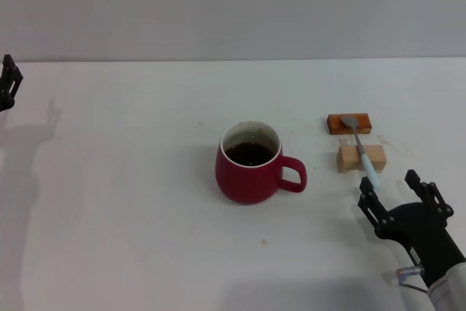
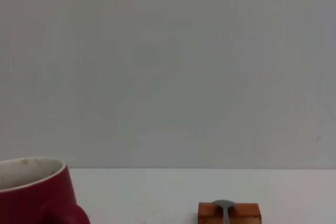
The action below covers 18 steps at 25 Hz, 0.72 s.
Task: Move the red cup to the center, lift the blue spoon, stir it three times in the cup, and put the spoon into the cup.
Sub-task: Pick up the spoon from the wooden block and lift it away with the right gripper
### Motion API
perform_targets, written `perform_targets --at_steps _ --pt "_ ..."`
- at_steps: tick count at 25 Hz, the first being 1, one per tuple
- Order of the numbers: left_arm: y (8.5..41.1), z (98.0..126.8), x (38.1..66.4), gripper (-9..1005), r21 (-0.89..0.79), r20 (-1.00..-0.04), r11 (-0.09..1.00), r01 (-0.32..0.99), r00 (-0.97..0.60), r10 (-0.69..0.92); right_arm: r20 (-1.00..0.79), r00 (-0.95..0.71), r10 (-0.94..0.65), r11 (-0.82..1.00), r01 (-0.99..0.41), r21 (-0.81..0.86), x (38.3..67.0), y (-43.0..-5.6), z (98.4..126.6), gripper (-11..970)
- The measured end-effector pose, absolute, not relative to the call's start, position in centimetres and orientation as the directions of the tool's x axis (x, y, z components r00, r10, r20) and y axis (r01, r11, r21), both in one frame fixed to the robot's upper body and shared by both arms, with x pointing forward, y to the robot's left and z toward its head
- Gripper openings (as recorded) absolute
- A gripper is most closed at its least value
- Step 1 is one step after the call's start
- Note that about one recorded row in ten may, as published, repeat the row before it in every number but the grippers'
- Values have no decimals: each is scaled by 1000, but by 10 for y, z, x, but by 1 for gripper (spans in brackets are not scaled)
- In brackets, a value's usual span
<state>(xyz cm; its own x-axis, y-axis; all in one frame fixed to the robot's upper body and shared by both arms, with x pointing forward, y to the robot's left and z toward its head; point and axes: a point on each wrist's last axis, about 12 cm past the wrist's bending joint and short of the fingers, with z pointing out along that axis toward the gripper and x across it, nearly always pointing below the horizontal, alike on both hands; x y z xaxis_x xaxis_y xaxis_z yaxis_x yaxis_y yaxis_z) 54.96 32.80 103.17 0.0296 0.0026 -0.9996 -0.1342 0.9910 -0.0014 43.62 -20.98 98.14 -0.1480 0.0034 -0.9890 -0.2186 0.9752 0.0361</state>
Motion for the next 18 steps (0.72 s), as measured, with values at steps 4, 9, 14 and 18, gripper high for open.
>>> perform_targets --at_steps 4,9,14,18 --pt "328 1032 550 840 -1 -1000 991 -134 30 3 -989 -151 12 973 -227 47 442 -210 981 750" --pt "329 1032 549 840 -1 -999 991 -136 35 4 -985 -170 1 968 -249 44 449 -206 981 749" --pt "329 1034 549 840 -1 -999 991 -136 49 6 -983 -183 -9 965 -259 39 453 -205 980 748" --pt "328 1034 549 840 -1 -999 991 -136 53 6 -981 -194 3 964 -260 54 458 -207 979 747"
